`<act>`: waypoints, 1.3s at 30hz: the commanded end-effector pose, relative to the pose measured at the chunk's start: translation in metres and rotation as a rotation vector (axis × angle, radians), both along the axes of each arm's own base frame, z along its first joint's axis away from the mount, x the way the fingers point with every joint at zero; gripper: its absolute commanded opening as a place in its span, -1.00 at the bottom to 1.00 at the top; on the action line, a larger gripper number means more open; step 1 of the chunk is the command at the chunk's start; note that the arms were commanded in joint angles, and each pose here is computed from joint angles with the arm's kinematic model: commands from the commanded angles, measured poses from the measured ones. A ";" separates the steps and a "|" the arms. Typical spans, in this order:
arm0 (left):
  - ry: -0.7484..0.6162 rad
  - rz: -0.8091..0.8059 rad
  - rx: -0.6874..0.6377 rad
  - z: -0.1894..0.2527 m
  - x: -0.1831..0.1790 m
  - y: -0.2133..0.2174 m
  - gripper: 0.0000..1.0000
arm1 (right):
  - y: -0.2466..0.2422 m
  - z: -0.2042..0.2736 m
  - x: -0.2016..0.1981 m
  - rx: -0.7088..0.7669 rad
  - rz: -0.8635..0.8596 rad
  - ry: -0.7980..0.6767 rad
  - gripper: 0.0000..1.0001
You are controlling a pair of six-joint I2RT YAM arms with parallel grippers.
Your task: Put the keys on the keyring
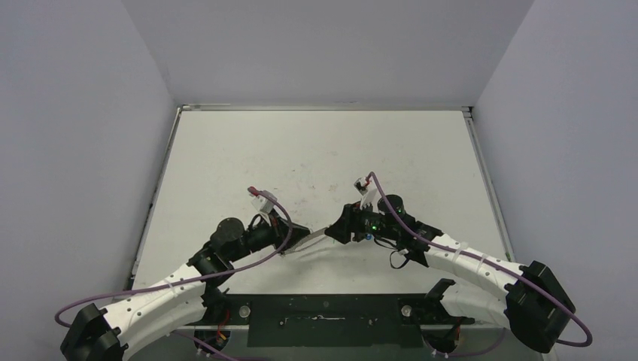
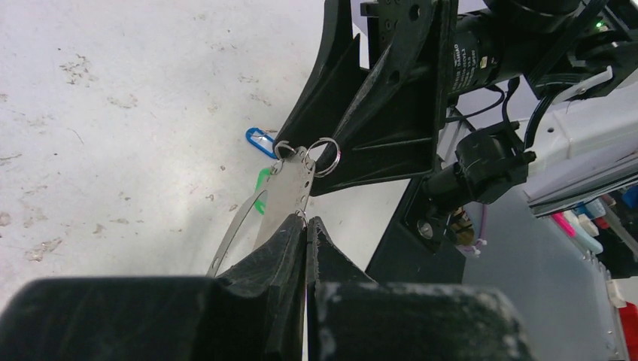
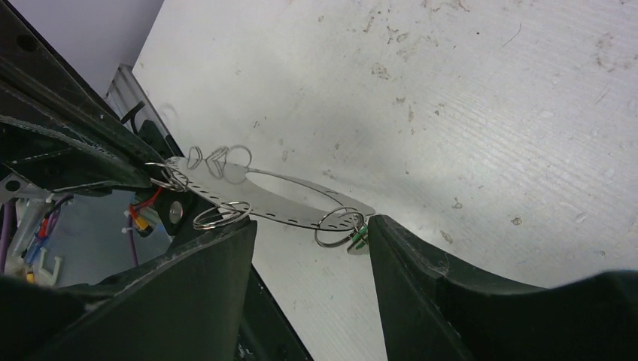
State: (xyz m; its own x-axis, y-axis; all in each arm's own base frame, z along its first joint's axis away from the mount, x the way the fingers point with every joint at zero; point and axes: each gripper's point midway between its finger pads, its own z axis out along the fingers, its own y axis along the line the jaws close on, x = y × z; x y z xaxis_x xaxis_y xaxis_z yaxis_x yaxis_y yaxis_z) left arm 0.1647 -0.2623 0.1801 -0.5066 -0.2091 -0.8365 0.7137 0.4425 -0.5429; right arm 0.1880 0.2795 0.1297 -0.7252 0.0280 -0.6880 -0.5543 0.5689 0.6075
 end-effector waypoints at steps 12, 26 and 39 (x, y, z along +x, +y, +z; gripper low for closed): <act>0.026 0.026 -0.085 0.035 0.002 0.000 -1.00 | 0.022 0.054 0.000 0.119 0.162 -0.228 0.32; -0.141 -0.003 -0.096 0.037 -0.004 0.006 -1.00 | 0.007 0.077 -0.002 0.143 0.104 -0.308 0.39; -0.109 0.032 -0.011 0.017 0.000 0.013 -1.00 | -0.065 0.023 0.028 -0.159 -0.286 -0.154 0.39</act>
